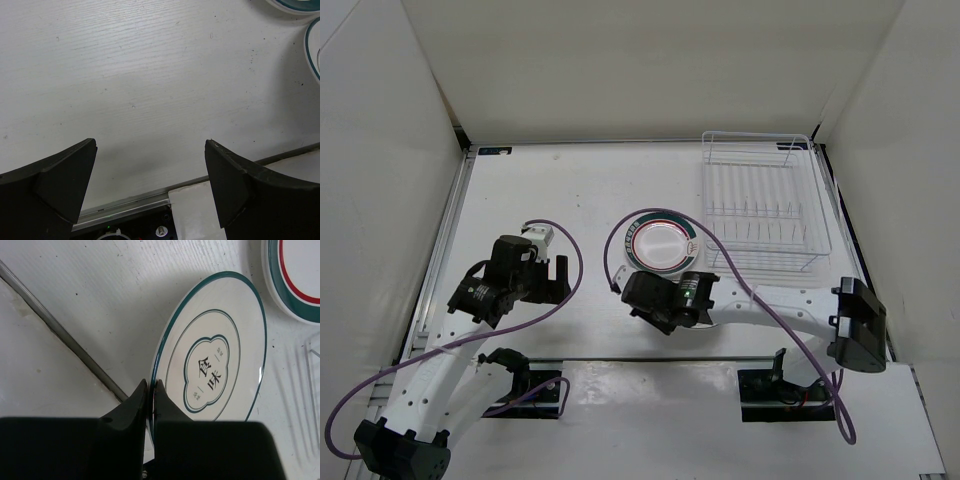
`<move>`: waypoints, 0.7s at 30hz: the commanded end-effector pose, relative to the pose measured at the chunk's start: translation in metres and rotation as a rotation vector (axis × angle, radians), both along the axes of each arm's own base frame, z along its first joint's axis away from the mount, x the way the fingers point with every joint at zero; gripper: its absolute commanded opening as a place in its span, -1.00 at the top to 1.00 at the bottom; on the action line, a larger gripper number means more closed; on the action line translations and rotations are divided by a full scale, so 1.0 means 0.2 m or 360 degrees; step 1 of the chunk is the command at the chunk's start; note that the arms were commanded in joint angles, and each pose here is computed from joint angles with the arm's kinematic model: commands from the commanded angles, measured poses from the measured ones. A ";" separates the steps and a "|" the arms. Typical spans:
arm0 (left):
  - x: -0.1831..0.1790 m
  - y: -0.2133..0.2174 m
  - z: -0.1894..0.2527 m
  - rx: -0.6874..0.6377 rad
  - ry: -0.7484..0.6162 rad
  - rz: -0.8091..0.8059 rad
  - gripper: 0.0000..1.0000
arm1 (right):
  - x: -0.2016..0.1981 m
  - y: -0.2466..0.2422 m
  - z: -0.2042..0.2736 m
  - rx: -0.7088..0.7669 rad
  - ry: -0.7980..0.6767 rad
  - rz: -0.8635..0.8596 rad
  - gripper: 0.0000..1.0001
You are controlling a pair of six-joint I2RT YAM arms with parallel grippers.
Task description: Unload the plates from the dish rack
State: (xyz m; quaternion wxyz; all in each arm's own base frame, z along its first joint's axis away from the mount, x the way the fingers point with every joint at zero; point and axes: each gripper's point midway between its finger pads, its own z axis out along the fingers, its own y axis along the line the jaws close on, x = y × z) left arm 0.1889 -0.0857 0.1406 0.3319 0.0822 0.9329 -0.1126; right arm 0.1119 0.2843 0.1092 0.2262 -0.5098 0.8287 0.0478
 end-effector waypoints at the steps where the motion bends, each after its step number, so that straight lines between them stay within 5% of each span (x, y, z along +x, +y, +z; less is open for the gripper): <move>1: 0.00 -0.01 0.02 -0.0017 -0.0015 -0.0006 -1.00 | -0.07 0.00 -0.12 -0.0033 0.0124 -0.0041 1.00; 8: 0.00 -0.01 0.02 -0.0019 -0.0011 -0.0009 -1.00 | -0.11 -0.03 -0.25 -0.0134 0.0218 -0.0058 0.97; 16: 0.00 -0.02 0.01 -0.0027 0.0000 -0.0027 -1.00 | -0.18 -0.06 -0.30 -0.0102 0.0285 -0.0073 0.44; 21: 0.00 -0.02 0.02 -0.0032 -0.0003 -0.0024 -1.00 | -0.19 -0.08 -0.33 -0.0129 0.0292 -0.0080 0.44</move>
